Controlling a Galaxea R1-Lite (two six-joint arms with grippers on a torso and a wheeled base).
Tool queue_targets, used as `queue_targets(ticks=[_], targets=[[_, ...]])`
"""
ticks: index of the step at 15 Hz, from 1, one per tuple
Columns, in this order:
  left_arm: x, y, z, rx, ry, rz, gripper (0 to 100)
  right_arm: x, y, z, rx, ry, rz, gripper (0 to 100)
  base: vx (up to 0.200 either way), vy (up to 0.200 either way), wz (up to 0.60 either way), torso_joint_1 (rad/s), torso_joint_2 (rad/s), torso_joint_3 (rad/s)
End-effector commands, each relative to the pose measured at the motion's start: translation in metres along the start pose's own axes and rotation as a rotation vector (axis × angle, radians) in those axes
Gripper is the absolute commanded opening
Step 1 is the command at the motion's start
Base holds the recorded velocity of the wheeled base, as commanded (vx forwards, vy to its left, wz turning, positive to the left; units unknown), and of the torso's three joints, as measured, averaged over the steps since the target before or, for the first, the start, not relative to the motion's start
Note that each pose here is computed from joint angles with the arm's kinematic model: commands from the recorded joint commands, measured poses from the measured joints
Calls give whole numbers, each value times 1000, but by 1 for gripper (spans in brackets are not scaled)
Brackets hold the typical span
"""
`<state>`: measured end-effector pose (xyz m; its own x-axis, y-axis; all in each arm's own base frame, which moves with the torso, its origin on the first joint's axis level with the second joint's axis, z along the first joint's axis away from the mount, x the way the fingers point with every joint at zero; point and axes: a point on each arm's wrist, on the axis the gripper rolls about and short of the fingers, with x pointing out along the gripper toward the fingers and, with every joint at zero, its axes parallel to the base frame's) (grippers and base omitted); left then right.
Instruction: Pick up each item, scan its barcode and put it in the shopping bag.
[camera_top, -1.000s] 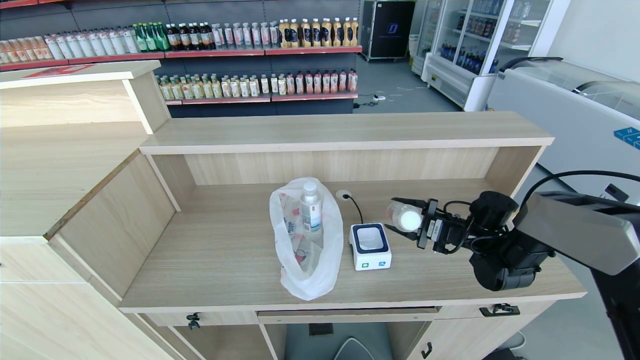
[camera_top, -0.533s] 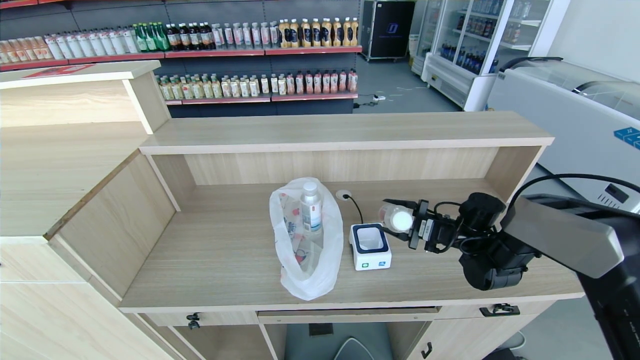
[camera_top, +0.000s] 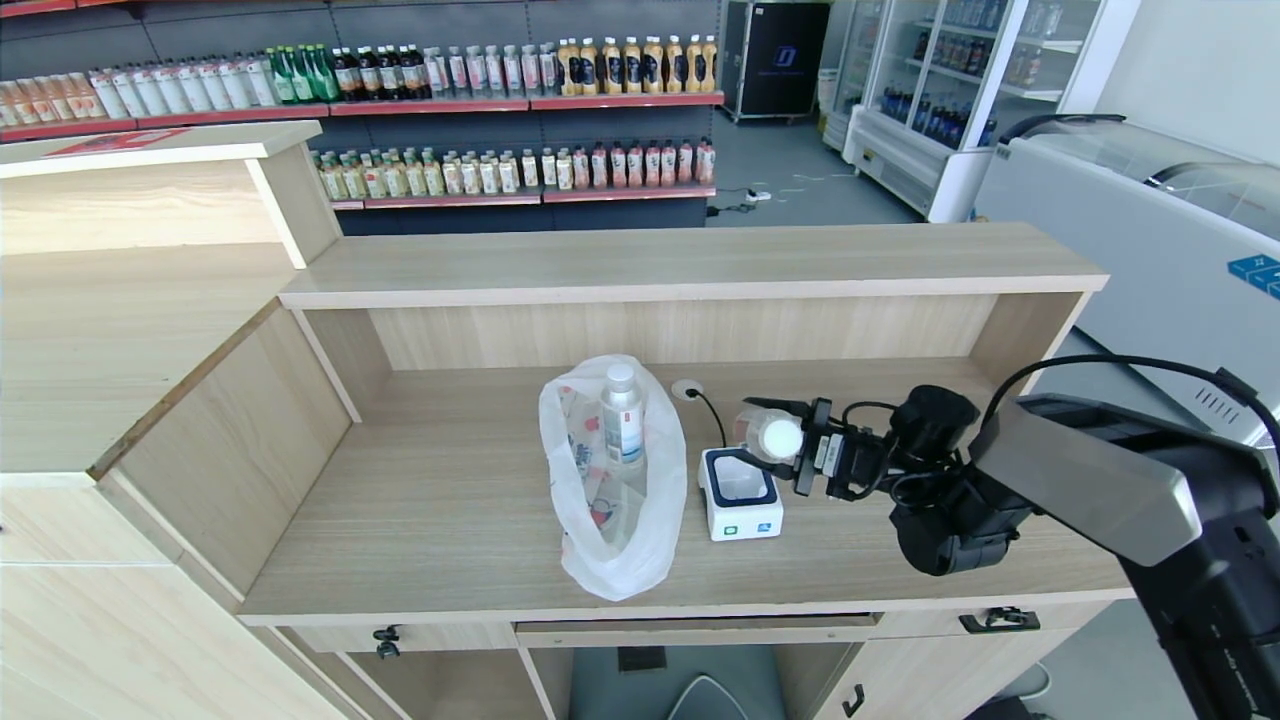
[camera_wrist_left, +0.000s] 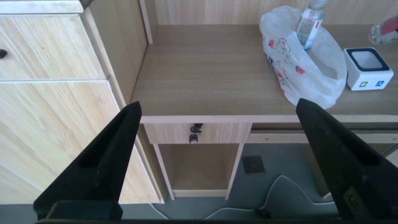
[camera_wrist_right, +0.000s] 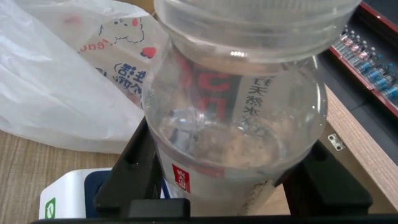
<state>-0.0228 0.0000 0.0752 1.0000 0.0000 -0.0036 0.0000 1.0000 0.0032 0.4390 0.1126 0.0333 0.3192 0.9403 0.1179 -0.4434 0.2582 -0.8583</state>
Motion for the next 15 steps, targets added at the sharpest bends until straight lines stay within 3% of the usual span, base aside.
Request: queue_targets(ticks=[1,15], targets=[[0,0,0,0,-1,0,100,4,4,-4,-1,-7,3,0,0,0,0,0,0,0],[0,0,0,0,-1,0,100,7,7,-8,-3,-11,3,0,0,0,0,0,0,0]])
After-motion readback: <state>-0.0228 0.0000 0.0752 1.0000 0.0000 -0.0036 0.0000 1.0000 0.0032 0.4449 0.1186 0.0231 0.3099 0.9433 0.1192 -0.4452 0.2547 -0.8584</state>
